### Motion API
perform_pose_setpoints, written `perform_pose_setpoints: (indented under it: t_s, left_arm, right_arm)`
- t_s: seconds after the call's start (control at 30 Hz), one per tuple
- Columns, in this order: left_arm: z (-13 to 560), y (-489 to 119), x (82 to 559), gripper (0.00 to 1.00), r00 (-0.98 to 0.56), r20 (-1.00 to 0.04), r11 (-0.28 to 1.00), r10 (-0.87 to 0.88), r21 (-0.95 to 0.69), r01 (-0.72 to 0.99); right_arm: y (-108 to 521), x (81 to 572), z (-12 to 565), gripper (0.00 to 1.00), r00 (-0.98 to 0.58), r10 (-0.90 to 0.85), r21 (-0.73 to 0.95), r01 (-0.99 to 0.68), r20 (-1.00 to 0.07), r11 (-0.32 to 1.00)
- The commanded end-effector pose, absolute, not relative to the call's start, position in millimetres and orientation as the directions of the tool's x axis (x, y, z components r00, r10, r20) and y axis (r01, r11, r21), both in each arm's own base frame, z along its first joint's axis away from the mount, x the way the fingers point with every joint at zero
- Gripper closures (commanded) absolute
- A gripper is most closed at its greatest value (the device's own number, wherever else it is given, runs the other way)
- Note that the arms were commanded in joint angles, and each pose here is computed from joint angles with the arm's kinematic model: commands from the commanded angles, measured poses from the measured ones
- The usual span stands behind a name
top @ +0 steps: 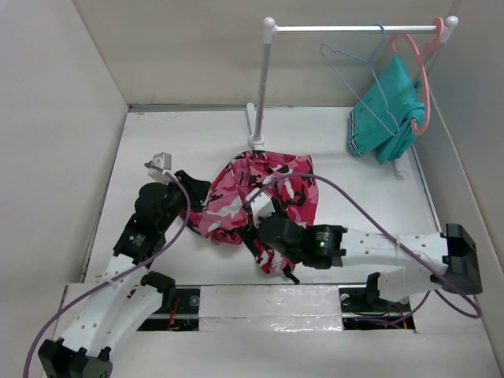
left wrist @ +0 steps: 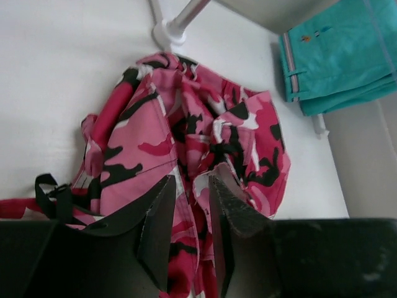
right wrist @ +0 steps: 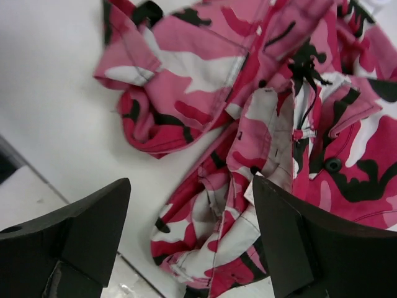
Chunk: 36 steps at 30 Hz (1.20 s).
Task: Place the trousers on the hanger
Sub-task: Flatten out the trousers at the center of the board.
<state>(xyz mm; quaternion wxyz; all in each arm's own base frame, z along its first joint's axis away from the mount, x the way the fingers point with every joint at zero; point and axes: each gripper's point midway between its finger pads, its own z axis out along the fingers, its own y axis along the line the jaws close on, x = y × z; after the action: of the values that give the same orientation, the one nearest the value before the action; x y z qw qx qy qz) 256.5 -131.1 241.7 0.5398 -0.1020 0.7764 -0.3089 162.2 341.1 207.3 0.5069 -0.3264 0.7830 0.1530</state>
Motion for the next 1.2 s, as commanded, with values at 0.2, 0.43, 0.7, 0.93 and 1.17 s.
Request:
perform_pose_setpoints:
  t_s: [0.2, 0.43, 0.7, 0.93, 1.17]
  left_arm:
    - [182, -151, 271, 0.53, -0.497, -0.712, 0.766, -0.497, -0.629, 0.135]
    - [139, -179, 273, 0.36, -0.552, -0.74, 0.851, -0.386, -0.516, 0.098]
    - [110, -169, 278, 0.4, -0.551, -0.758, 0.91, -0.35, -0.414, -0.009]
    - [88, -188, 277, 0.43, -0.621, -0.732, 0.922, -0.28, -0.385, 0.038]
    - [96, -214, 276, 0.68, -0.612, -0.761, 0.945, -0.213, -0.321, 0.07]
  right_arm:
    - [341, 273, 200, 0.15, -0.363, -0.155, 0.061, -0.519, -0.919, 0.853]
    - [366, 305, 152, 0.24, -0.458, -0.202, 0.056, -0.49, -0.866, 0.87]
    - [342, 317, 128, 0.35, -0.489, -0.156, 0.036, -0.36, -0.858, 0.932]
    - [299, 322, 138, 0.89, -0.457, -0.089, 0.016, -0.219, -0.885, 0.976]
    - [214, 295, 175, 1.0, -0.394, 0.018, 0.043, -0.055, -0.919, 0.998]
